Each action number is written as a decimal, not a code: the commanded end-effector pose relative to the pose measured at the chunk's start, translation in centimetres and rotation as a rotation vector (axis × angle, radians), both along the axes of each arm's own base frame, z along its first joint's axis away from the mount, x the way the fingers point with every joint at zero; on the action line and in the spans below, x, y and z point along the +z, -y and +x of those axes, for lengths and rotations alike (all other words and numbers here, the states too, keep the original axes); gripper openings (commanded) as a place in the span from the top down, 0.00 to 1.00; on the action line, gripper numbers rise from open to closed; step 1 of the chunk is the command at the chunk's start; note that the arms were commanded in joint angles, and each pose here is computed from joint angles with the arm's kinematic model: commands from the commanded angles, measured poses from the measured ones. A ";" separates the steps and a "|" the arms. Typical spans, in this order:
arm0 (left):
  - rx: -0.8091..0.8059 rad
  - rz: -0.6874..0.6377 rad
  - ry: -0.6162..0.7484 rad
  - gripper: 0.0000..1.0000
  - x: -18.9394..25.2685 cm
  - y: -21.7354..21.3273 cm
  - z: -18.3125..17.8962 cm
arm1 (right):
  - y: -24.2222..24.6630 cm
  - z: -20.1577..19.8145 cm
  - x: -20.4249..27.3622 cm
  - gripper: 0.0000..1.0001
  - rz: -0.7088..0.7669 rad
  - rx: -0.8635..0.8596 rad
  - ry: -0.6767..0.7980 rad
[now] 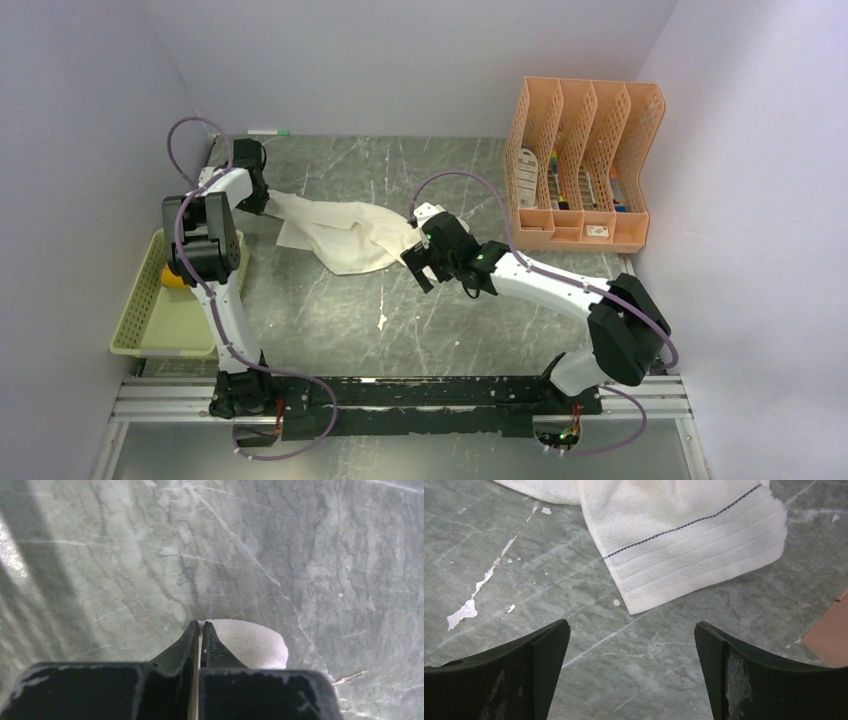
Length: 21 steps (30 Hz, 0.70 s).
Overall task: Roll the towels
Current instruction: Flatten out the towel at the center of the board.
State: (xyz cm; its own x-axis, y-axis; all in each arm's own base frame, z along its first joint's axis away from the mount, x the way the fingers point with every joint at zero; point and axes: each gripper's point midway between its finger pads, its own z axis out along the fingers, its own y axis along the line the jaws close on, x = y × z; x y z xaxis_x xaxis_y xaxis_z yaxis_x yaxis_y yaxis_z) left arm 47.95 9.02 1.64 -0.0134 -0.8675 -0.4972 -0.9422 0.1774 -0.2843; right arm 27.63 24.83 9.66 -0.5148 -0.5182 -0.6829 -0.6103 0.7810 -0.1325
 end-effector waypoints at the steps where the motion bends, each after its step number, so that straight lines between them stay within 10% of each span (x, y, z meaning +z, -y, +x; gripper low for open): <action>1: -0.107 -0.015 -0.029 0.93 -3.5 0.8 -0.4 | 0.6 0.1 -2.1 0.02 -0.051 -0.023 -0.056; 12: -0.722 0.218 0.201 0.93 12.7 6.5 5.2 | 1.8 2.2 -3.5 0.02 0.018 -0.095 -0.133; 21: -0.856 0.278 0.231 0.93 19.9 11.8 -1.8 | -0.4 3.4 -4.4 0.04 -0.036 -0.029 -0.126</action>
State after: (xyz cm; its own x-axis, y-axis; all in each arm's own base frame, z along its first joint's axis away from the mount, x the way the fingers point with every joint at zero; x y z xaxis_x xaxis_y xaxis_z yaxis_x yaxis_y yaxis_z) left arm 50.08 -2.15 20.91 -0.4009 -0.5073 -0.7628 -0.4272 0.8401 -0.3342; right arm 30.27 23.13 4.96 -0.6680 -0.4677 -0.5788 -0.5443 0.8375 -0.0485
